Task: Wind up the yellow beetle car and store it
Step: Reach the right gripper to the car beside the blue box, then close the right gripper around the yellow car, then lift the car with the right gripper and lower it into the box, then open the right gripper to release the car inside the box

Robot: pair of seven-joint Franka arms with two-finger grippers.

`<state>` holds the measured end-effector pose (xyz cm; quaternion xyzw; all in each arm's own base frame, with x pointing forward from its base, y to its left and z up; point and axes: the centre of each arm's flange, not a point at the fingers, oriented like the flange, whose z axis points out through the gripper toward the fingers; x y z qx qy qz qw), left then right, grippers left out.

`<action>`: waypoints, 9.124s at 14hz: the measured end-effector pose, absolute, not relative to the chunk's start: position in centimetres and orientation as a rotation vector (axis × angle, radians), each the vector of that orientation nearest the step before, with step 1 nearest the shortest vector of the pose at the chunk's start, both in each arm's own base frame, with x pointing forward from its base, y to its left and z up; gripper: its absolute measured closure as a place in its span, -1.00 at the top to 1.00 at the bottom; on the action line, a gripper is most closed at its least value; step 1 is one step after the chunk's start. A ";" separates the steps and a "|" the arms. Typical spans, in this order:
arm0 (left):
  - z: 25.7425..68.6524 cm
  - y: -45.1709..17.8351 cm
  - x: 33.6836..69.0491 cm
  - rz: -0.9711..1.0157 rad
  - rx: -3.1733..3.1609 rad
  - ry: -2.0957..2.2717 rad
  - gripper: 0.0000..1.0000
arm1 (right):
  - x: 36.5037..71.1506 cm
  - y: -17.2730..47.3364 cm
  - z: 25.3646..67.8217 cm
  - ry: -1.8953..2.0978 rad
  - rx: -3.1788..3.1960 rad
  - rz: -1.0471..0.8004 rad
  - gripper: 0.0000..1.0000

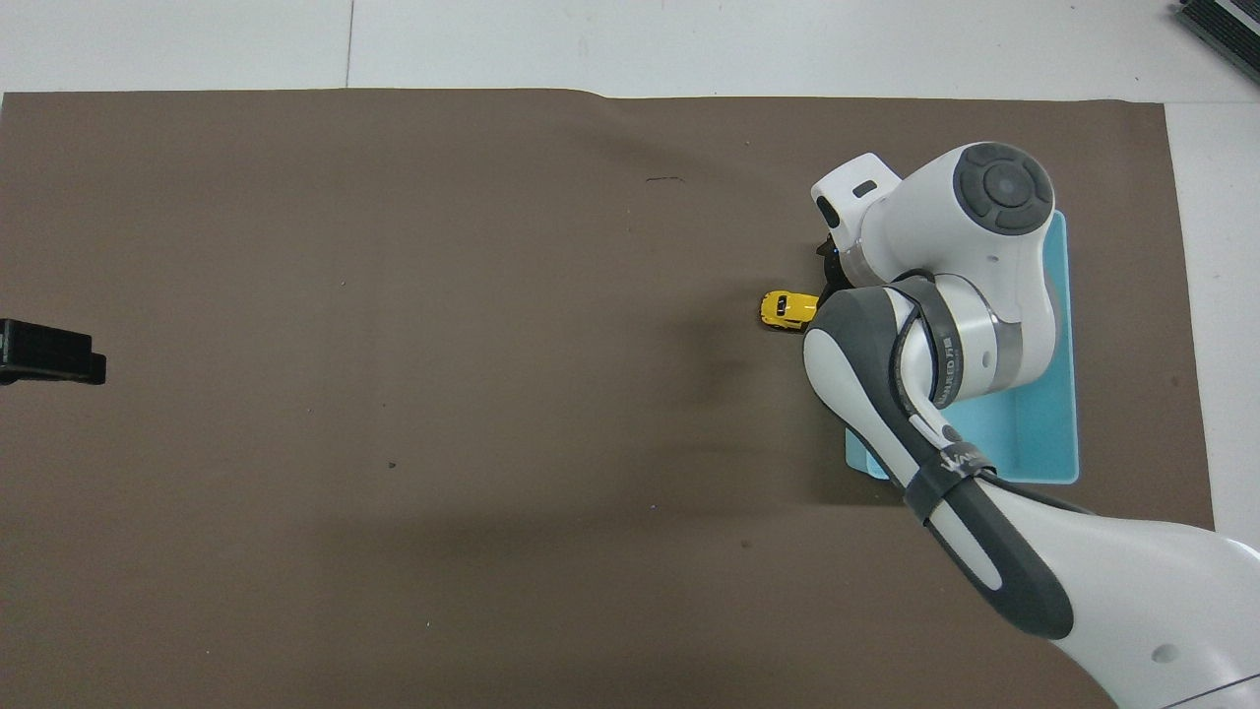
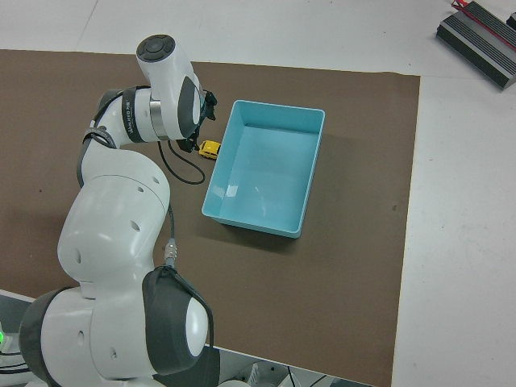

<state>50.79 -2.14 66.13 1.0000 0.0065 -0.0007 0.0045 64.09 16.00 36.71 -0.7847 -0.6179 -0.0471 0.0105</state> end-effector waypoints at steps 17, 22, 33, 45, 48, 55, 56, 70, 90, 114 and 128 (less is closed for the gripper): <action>66.2 -2.0 50.9 0.009 3.120 0.036 1.00 | 63.3 16.4 29.9 -2.058 -2.407 -0.163 0.91; 66.2 -2.1 51.0 0.008 3.120 0.034 1.00 | 63.3 16.5 29.8 -2.062 -2.405 -0.160 0.50; 66.1 -1.4 51.0 0.004 3.119 0.054 1.00 | 64.1 17.3 31.7 -2.077 -2.399 -0.185 -0.07; 66.1 -1.4 51.0 0.004 3.119 0.055 1.00 | 64.3 19.3 41.7 -2.049 -2.374 -0.165 -0.07; 66.1 -1.4 51.0 0.004 3.119 0.055 1.00 | 63.8 17.2 43.9 -2.012 -2.398 -0.134 -0.07; 66.1 -1.4 51.0 0.004 3.119 0.055 1.00 | 63.1 9.9 46.7 -2.049 -2.334 -0.036 -0.07; 66.1 -1.4 51.0 0.004 3.119 0.055 1.00 | 63.0 8.7 46.6 -2.066 -2.311 -0.021 -0.07; 66.1 -1.4 51.0 0.004 3.119 0.055 1.00 | 56.9 -0.2 39.8 -2.256 -2.185 -0.067 -0.07; 66.1 -1.4 51.0 0.004 3.119 0.055 1.00 | 56.3 -0.2 31.4 -2.335 -2.161 -0.125 -0.07; 66.1 -1.4 51.0 0.004 3.119 0.055 1.00 | 56.9 -0.2 31.5 -2.340 -2.164 -0.137 1.00; 66.1 -1.4 51.0 0.004 3.119 0.055 1.00 | 60.6 0.0 39.4 -2.201 -2.249 -0.130 1.00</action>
